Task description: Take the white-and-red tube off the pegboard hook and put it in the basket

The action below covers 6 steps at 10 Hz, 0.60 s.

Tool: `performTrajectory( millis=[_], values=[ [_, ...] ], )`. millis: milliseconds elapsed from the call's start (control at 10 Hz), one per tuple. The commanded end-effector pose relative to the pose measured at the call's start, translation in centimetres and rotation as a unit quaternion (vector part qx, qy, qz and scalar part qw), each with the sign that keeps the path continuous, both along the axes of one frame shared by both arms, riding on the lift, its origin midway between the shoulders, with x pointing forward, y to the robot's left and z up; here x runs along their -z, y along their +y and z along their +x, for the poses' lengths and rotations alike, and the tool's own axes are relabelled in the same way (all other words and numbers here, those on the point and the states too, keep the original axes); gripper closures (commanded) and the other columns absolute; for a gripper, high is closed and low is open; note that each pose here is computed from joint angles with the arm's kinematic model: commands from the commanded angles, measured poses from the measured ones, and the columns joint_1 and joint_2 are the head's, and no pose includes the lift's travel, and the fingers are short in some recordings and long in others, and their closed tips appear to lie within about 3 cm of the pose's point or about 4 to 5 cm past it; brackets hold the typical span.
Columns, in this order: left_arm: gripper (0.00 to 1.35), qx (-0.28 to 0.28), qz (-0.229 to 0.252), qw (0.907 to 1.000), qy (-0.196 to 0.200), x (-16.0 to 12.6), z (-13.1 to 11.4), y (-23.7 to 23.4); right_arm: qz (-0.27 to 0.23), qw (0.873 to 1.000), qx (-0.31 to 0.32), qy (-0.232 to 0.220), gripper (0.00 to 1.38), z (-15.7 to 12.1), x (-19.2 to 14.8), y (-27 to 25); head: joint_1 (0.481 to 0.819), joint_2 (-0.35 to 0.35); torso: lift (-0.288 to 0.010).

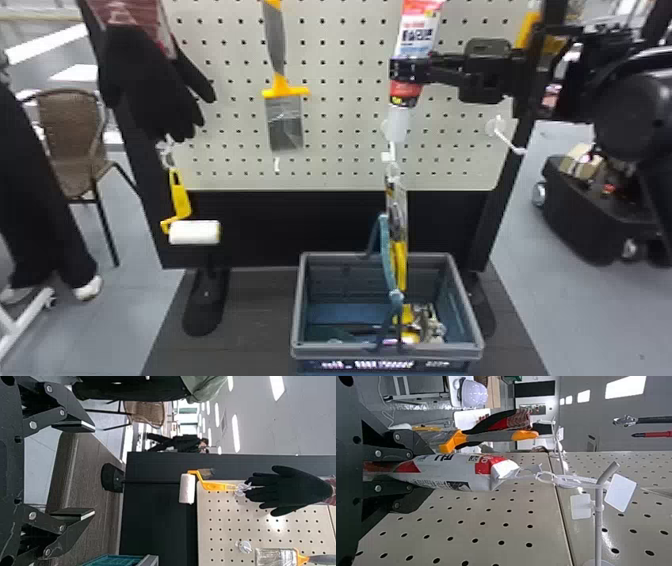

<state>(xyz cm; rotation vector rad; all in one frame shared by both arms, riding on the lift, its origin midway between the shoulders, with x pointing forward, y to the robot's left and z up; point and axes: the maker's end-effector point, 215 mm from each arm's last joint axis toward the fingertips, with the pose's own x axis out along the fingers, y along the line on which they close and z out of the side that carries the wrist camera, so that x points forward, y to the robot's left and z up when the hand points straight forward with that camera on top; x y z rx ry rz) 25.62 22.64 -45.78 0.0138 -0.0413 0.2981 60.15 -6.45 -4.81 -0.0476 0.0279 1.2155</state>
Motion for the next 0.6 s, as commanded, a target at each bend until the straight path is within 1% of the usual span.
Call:
performTrajectory(
  millis=[0, 500],
  values=[
    [0.52, 0.000, 0.000, 1.0000, 0.000, 0.00, -0.01, 0.02, 0.000, 1.000, 0.000, -0.001, 1.02, 0.00, -0.03, -0.02, 0.549, 0.000, -0.100],
    [0.52, 0.000, 0.000, 1.0000, 0.001, 0.05, -0.11, 0.02, -0.001, 1.000, 0.000, -0.005, 1.02, -0.05, -0.45, -0.09, 0.549, 0.000, -0.100]
  ],
)
